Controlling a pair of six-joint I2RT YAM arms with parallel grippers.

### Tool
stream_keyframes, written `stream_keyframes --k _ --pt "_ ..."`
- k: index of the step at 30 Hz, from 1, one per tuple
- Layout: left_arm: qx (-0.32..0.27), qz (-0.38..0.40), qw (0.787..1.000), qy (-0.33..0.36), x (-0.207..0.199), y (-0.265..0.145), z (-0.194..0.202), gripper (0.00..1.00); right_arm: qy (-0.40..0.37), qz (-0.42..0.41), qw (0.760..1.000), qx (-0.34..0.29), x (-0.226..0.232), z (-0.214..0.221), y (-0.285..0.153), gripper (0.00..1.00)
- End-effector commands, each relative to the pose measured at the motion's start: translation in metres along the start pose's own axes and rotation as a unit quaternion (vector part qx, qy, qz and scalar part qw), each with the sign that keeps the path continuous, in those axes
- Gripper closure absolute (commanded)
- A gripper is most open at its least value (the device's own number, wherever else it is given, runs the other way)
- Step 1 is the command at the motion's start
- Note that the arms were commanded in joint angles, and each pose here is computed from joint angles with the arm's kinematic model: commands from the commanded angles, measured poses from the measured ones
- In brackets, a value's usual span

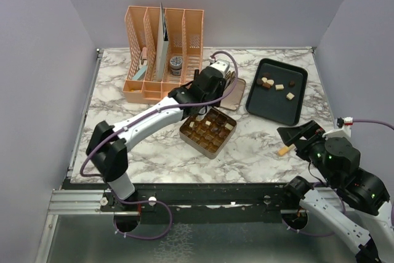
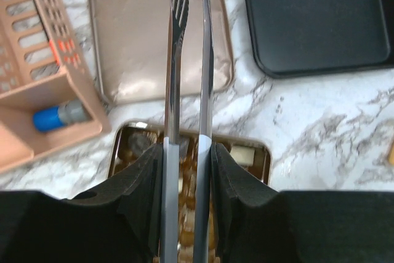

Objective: Pack the chocolate
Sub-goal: Place the fake chocolate in the packing box.

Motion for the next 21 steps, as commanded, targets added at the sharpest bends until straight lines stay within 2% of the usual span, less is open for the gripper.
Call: stream_keyframes --k 1,8,12,21 --pt "0.027 -0.024 0.999 -0.004 0.017 -0.052 0.013 0.79 -0.005 0.003 1.0 0.011 -0.006 0.008 0.004 0.09" --pt "0.096 -0.03 0.995 -0.024 0.034 -0.107 0.049 0.77 -0.011 0.021 0.999 0.027 -0.015 0.021 0.015 0.09" --pt "0.115 -0.028 0.992 -0.051 0.039 -0.135 0.061 0.75 -0.015 0.022 0.999 0.038 -0.015 0.027 0.022 0.09" --pt "0.191 -0.008 0.978 -0.078 0.038 -0.162 0.087 0.75 -0.026 0.022 0.998 0.047 -0.009 0.029 0.03 0.09"
Point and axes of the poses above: each gripper's point midway between its finger pads, its own y axis out along the fingers, its own x axis along the line the jaws close on, z = x × y, the point moved 7 cm from there along -y, back along the fingers, and after that the axes turned 3 degrees about y, right-handed, at the moved point
